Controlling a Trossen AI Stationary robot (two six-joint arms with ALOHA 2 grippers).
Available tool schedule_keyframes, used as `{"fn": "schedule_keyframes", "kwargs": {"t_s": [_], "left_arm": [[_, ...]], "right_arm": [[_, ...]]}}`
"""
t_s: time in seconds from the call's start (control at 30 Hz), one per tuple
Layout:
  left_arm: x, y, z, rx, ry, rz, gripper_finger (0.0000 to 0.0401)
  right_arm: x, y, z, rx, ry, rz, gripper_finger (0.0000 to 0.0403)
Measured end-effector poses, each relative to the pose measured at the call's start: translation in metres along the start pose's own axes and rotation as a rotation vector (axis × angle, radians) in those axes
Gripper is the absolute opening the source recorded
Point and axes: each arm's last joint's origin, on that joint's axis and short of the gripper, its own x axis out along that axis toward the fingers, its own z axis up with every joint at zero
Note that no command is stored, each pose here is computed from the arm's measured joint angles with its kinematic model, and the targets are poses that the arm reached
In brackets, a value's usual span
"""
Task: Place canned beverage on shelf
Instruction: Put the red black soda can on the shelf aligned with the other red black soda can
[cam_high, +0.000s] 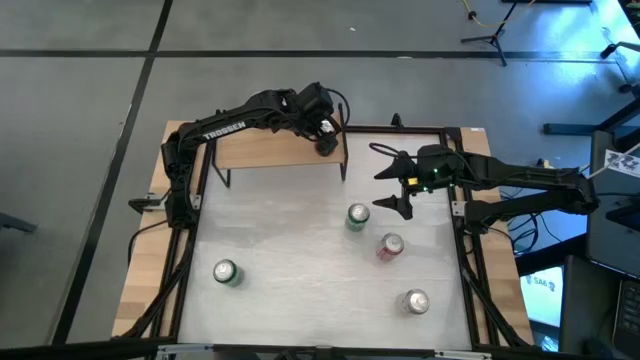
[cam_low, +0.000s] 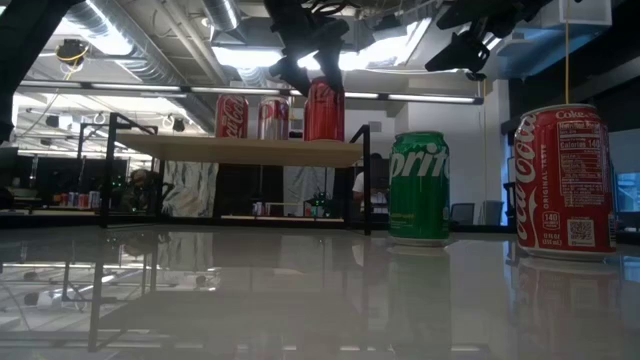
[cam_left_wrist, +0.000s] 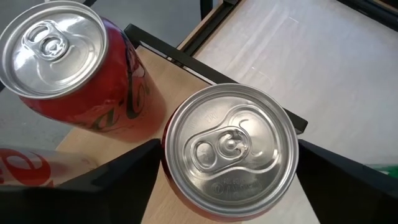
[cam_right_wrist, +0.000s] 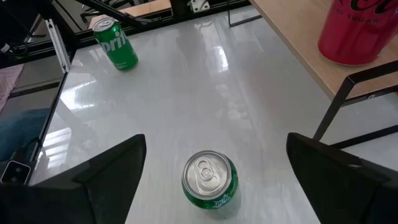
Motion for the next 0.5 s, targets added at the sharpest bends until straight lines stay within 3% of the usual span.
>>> {"fn": "schedule_keyframes", "kwargs": {"t_s": [0.23, 0.5], "left_arm": [[0.0, 0.0, 0.0, 0.0, -0.002, 0.008, 0.039], [-0.011, 0.002, 0.001, 0.021, -0.025, 0.006, 0.0395]], "right_arm": [[0.0, 0.0, 0.0, 0.001, 0.005, 0.0, 0.0383], [0.0, 0.0, -0.001, 0.0, 0.005, -0.001, 0.0383]]}}
